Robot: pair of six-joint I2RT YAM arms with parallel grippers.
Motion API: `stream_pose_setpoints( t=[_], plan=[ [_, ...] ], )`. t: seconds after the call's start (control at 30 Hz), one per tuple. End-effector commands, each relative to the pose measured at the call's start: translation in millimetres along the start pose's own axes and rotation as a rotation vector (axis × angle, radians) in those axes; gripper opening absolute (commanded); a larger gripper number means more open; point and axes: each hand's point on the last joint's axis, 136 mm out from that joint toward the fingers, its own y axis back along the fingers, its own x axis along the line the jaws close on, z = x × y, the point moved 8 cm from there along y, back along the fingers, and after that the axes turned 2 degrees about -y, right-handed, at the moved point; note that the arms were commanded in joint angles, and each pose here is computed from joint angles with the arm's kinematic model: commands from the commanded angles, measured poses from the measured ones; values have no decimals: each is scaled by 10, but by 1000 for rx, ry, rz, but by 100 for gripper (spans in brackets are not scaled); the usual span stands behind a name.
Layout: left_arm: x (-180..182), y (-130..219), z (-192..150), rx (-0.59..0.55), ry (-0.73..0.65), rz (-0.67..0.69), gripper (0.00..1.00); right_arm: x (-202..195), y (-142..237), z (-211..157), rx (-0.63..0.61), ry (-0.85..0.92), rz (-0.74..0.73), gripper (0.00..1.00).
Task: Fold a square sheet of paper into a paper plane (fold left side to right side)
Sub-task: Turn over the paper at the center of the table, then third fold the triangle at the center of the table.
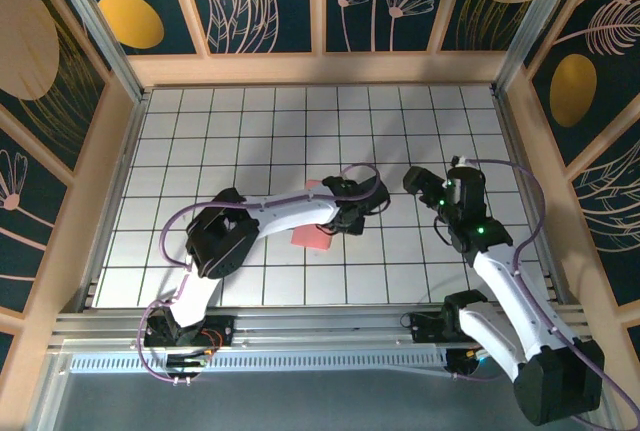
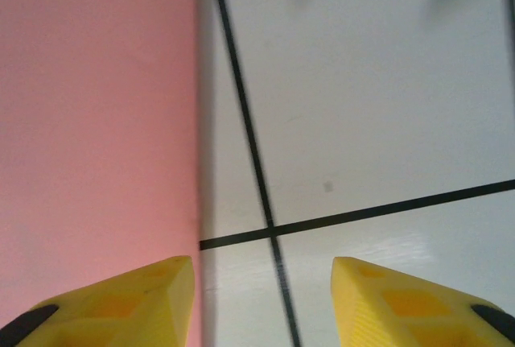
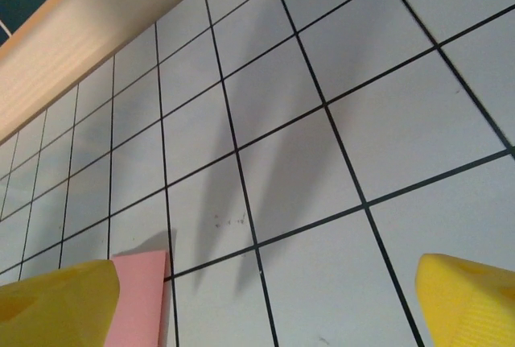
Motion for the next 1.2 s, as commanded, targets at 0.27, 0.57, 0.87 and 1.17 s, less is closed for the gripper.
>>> stream_pose_setpoints(
  t=[0.27,0.57,0.87,1.17],
  plan=[
    [624,805,514,-267,213,-487,58,268,-186,-271,315,-134,260,59],
    [1457,933,525,-435,395,-592,68,551,-453,-781,475,-172,290,34],
    [1878,942,336,-535,471,-532,78,896,-829,-1286,599,-131,248,4],
    [1933,869,229,-511,447,-469,79,1025,-1127,-1511,646,-68,208,0]
  ],
)
